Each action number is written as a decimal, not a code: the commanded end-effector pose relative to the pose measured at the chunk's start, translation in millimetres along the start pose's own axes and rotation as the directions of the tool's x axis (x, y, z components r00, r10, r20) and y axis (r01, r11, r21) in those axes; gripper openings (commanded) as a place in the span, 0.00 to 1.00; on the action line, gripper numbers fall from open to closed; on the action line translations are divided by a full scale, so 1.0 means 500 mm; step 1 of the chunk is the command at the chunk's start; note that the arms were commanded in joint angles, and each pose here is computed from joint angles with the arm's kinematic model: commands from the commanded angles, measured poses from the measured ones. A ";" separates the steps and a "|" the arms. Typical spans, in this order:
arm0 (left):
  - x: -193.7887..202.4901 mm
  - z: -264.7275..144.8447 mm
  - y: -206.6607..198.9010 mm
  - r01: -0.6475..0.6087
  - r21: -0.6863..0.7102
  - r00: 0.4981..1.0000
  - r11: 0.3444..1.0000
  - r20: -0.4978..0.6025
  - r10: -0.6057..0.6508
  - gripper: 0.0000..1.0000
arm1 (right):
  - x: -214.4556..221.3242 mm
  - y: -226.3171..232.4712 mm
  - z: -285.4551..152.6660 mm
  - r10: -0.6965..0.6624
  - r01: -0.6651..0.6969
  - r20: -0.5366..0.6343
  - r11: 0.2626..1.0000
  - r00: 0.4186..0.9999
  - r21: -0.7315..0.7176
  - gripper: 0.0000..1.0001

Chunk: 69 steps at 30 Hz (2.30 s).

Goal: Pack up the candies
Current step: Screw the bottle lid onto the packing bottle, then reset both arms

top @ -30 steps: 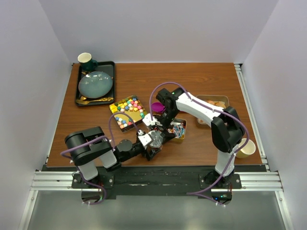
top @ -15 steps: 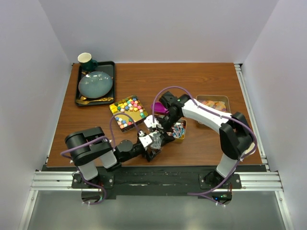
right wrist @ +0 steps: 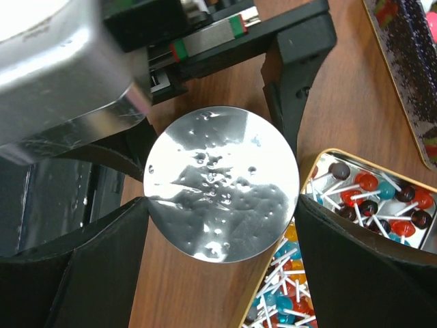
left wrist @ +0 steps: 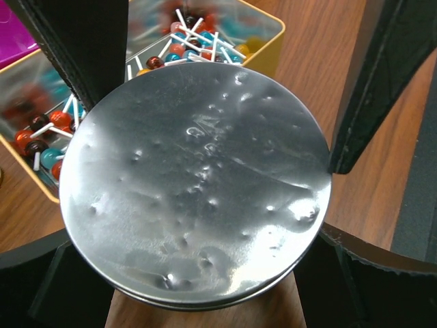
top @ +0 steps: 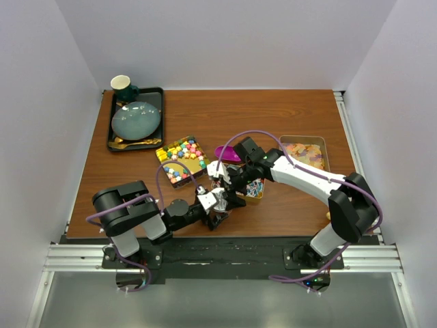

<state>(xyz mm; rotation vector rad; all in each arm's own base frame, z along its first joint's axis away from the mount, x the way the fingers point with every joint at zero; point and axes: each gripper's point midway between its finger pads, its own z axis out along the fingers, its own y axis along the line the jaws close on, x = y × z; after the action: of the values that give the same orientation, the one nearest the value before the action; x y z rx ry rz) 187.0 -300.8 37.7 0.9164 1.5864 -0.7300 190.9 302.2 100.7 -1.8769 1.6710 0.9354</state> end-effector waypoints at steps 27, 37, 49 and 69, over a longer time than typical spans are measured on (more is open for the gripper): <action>-0.169 -0.142 -0.039 0.076 0.153 0.997 0.985 -0.028 -0.072 1.00 | -0.036 -0.051 -0.053 0.083 -0.072 -0.043 0.974 0.996 0.216 0.99; -0.179 -0.148 0.042 0.171 -0.001 0.985 0.985 -0.031 -0.171 1.00 | -0.076 -0.093 -0.070 0.118 -0.121 0.026 0.952 0.993 0.281 0.99; -0.334 -0.245 0.339 0.034 -0.617 0.998 0.786 0.059 0.003 1.00 | -0.040 -0.244 -0.269 0.430 -0.423 0.166 0.615 0.887 0.665 0.99; -0.341 -0.331 0.505 0.081 -0.792 0.997 0.605 0.074 -0.037 1.00 | 0.078 -0.159 -0.512 0.466 -0.458 0.354 0.130 0.811 0.879 0.99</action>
<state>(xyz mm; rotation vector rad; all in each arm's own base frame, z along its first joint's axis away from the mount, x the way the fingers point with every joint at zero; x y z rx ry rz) 339.6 -44.0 231.3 0.0471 1.6964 0.0697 320.7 127.9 231.0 -0.6028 2.1048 -0.0495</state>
